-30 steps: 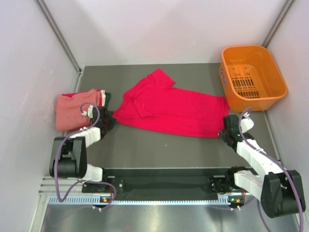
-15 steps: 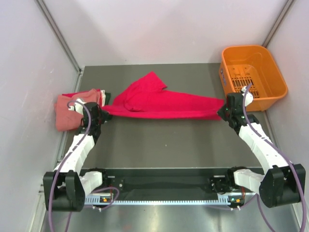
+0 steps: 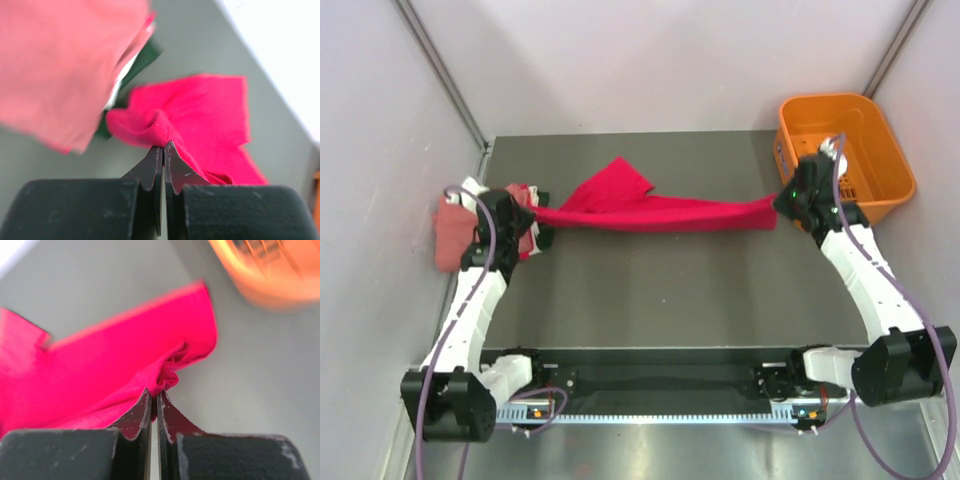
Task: Fold and stack the t-shirts
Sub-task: Fold the tshirt
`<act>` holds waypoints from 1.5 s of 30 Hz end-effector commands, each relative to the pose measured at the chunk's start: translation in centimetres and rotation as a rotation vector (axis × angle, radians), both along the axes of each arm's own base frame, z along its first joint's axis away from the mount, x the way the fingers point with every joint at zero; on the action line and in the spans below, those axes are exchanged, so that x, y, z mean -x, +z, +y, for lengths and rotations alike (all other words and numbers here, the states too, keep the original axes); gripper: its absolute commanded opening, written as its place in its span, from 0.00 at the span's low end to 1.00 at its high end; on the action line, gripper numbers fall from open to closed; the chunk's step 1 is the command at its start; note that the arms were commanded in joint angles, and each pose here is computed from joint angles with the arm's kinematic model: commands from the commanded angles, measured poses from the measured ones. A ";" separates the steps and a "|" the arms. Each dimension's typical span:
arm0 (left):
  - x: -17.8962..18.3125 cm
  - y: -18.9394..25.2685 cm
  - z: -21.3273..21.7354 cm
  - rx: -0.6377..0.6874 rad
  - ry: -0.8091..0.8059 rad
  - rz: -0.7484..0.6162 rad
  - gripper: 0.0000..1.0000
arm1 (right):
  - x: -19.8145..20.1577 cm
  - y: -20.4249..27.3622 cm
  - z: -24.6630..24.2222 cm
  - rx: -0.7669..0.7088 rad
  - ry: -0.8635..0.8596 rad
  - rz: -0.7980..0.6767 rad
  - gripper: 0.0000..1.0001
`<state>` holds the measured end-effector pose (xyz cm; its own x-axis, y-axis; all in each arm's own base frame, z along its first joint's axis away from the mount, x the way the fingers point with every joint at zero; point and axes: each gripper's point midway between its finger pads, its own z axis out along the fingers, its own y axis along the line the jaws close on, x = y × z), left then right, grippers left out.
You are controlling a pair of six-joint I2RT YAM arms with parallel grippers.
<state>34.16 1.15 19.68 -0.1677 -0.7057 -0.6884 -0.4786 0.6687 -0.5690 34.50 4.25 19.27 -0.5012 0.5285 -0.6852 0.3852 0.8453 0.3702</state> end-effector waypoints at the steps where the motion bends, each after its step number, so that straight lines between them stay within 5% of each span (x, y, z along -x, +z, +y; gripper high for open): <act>1: -2.4 6.8 0.9 -0.059 0.015 -0.103 0.00 | -2.2 7.4 -0.6 0.032 0.024 -0.119 0.00; 9: 0.4 20.4 0.8 -0.090 0.000 -0.321 0.00 | 1.6 20.7 0.0 0.015 0.104 -0.412 0.00; 17: 8.0 27.2 1.0 -0.096 0.022 -0.505 0.00 | 9.6 25.6 -1.7 0.021 0.064 -0.660 0.00; 21: 8.1 27.8 0.9 -0.090 0.014 -0.514 0.00 | 10.1 25.5 -2.4 0.037 0.034 -0.658 0.00; 33: -4.7 20.4 -1.0 -0.010 -0.071 -0.315 0.00 | -3.1 18.6 -0.5 0.001 0.112 -0.386 0.00; 37: -9.6 22.2 -1.5 -0.004 -0.100 -0.314 0.00 | -6.6 20.9 -2.1 -0.088 0.117 -0.425 0.00; 45: -13.6 25.0 -2.0 -0.021 -0.147 -0.361 0.00 | -11.3 21.6 -1.7 -0.180 0.178 -0.404 0.00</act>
